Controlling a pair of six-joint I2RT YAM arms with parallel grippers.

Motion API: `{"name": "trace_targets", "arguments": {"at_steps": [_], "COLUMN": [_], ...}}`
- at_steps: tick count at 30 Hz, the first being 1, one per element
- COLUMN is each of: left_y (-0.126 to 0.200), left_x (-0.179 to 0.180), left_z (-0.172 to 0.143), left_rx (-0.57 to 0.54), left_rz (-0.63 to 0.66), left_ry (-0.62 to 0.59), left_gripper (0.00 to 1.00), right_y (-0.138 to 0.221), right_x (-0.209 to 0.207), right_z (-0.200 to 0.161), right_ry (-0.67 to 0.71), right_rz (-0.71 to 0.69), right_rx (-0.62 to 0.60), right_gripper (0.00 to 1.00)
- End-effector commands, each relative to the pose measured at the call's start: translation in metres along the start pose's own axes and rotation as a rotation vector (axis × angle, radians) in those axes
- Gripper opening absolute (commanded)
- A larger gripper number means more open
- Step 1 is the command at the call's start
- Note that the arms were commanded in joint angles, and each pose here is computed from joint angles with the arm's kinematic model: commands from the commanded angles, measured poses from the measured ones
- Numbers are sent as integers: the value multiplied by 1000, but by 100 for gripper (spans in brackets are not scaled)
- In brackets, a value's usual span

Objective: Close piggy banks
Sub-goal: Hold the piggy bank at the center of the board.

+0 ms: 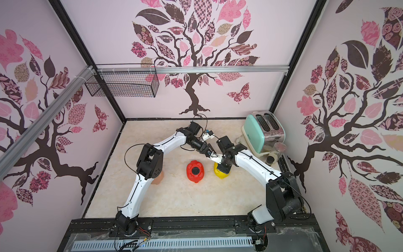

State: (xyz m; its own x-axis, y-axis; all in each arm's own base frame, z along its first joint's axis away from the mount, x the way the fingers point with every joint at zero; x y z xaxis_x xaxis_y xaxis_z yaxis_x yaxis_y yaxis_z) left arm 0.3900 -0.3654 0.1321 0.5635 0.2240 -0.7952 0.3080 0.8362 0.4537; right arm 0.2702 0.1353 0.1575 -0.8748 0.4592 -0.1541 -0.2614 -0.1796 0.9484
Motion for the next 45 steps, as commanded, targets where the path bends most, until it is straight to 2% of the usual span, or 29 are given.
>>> {"name": "trace_targets", "arguments": {"at_steps": [1,15,23,45], "left_y": [-7,-17,-29,-44], "left_x": [-4,-8,-17,12], "left_z": [0,-3,-4,-16], "left_rx": [15,45,65,134], "left_rz": [-27,-44,-54,16], "left_ry": [-34,-49,-71,2], "left_gripper": [72,74,75,66], "right_y": [-15,-14,-17,-17], "right_x": [5,6,5,1], "right_z": [-14,-16,-20,-24], "right_ry": [-52,-72,-80,-115], "right_rz": [66,87,83,72], "right_rx": [44,9,30,25], "right_gripper": [0,0,0,0]}}
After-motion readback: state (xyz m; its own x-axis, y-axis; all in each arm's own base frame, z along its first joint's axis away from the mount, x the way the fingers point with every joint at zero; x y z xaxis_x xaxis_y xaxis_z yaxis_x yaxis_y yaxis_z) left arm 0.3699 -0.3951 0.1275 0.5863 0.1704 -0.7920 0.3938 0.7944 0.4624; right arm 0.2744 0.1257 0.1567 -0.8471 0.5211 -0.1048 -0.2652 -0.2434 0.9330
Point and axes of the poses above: each gripper's point midway between its finger pads, its own y axis back along the fingers, its own x axis along the line the jaws close on, z = x × y, the point moved 6 cm from there along y, back along the fingers
